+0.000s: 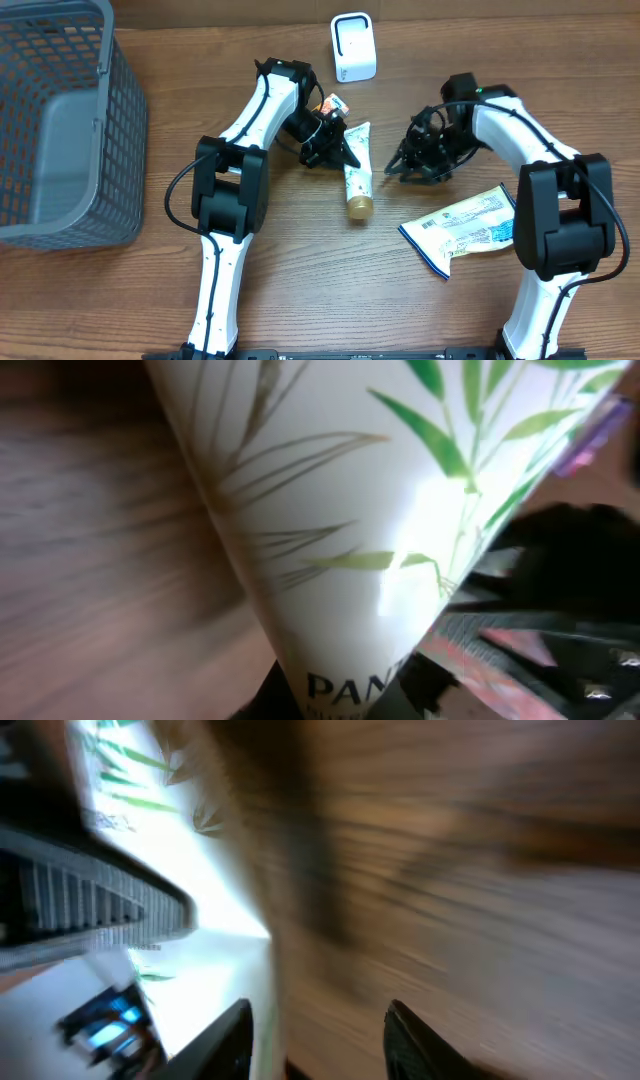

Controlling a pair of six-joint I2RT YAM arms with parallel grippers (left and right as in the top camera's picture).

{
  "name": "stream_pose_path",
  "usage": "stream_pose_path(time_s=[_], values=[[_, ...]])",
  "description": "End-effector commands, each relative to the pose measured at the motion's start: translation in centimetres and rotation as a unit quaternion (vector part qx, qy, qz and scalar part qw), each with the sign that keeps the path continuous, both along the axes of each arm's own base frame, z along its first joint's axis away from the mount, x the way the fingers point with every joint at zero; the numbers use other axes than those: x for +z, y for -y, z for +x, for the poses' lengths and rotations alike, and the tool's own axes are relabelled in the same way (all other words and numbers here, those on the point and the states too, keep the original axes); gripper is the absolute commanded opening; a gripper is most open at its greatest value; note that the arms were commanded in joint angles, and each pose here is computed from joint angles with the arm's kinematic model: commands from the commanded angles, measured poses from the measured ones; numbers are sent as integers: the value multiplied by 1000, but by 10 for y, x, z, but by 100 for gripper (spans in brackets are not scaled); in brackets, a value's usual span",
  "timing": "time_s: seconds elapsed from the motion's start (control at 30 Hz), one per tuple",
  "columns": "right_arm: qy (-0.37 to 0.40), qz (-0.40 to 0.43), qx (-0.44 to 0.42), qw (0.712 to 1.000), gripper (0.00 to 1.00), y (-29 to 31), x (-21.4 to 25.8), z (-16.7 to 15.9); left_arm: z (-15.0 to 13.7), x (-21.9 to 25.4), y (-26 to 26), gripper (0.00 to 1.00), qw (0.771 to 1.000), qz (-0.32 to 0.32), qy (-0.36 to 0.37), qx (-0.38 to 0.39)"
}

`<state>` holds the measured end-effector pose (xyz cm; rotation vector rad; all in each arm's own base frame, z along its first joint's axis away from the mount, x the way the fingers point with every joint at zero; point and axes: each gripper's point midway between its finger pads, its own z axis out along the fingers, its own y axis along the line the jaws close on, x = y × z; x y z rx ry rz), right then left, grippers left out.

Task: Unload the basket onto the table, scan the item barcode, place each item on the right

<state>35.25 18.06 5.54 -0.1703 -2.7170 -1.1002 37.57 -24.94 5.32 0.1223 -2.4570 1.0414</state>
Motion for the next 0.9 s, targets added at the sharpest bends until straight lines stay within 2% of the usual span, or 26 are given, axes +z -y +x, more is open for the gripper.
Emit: stream_pose_path(time_s=[0.0, 0.33, 0.73, 0.87], values=[[-25, 150, -17, 988, 47, -27, 28, -8, 13, 37, 14, 4, 993, -117, 2, 26], [-11, 274, -11, 962, 53, -42, 57, -5, 18, 54, 18, 4, 984, -171, -8, 45], [-27, 275, 4, 961, 55, -56, 59, -15, 16, 62, 26, 4, 980, -192, -13, 45], [-45, 271, 5, 962, 51, -64, 58, -19, 19, 61, 28, 4, 980, -197, 1, 41]])
